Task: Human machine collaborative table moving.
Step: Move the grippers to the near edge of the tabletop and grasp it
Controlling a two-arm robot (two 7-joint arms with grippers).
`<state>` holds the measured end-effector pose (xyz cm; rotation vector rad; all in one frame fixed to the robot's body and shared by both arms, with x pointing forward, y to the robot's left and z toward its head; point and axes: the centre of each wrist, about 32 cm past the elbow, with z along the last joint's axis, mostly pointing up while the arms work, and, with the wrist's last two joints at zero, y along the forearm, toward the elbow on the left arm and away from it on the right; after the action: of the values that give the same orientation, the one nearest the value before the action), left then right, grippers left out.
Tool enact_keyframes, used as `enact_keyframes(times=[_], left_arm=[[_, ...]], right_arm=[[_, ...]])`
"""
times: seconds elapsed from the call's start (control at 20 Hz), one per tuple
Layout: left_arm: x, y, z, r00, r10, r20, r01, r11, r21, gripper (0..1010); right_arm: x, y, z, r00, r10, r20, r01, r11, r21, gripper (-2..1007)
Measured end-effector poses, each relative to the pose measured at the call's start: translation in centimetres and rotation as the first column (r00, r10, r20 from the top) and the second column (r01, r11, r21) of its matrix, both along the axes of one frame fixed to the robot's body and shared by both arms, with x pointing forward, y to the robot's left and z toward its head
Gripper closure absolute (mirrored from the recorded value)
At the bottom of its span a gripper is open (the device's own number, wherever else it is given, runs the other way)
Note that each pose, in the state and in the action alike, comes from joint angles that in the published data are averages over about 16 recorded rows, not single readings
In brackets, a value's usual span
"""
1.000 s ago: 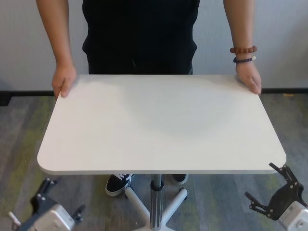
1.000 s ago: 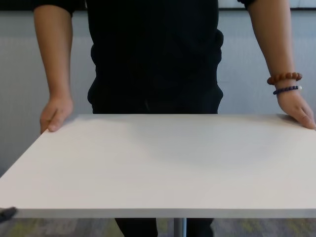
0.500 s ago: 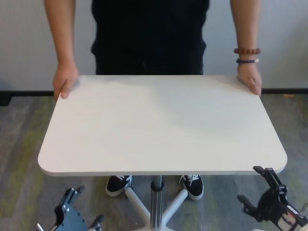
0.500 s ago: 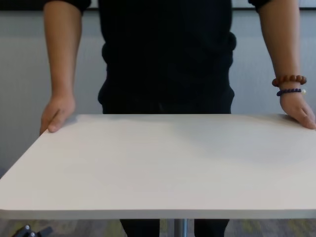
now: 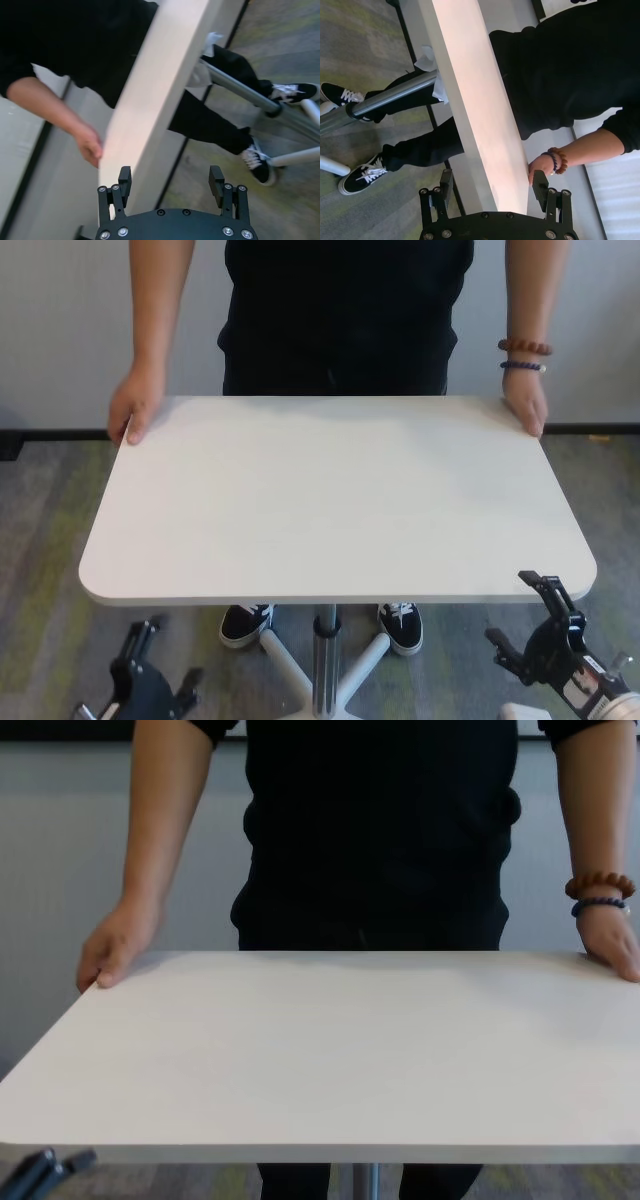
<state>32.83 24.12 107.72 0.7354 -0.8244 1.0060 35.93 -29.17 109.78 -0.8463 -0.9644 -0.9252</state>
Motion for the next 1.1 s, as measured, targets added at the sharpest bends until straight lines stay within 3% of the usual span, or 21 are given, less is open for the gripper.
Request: enact_keyframes(times=[0.3, 0.5, 0.7, 1.1], left_arm=[[0.16, -0.40, -0.38, 0.9935, -0.004, 0.113, -0.005, 0.997, 0.071, 7], [0.49, -0.63, -0.87, 0.9865, -0.013, 0.163, -0.006, 0.993, 0.118, 7], [1.01, -0.82, -1.64, 0.9837, -0.016, 0.179, -0.014, 0.986, 0.166, 7], [2.37, -1.06, -3.55, 0.9873, 0.018, 0.158, -0.056, 0.969, 0.241, 7]], right_arm=[[0.56, 0.44, -0.11, 0.9999, -0.014, -0.006, 0.014, 0.9998, 0.017, 5], [0.88, 0.66, -0.16, 0.9997, -0.019, -0.013, 0.020, 0.9994, 0.027, 5], [1.16, 0.84, -0.20, 0.9995, -0.024, -0.020, 0.024, 0.9991, 0.036, 5], [1.57, 1.16, -0.26, 0.9992, -0.032, -0.022, 0.033, 0.9984, 0.046, 5]])
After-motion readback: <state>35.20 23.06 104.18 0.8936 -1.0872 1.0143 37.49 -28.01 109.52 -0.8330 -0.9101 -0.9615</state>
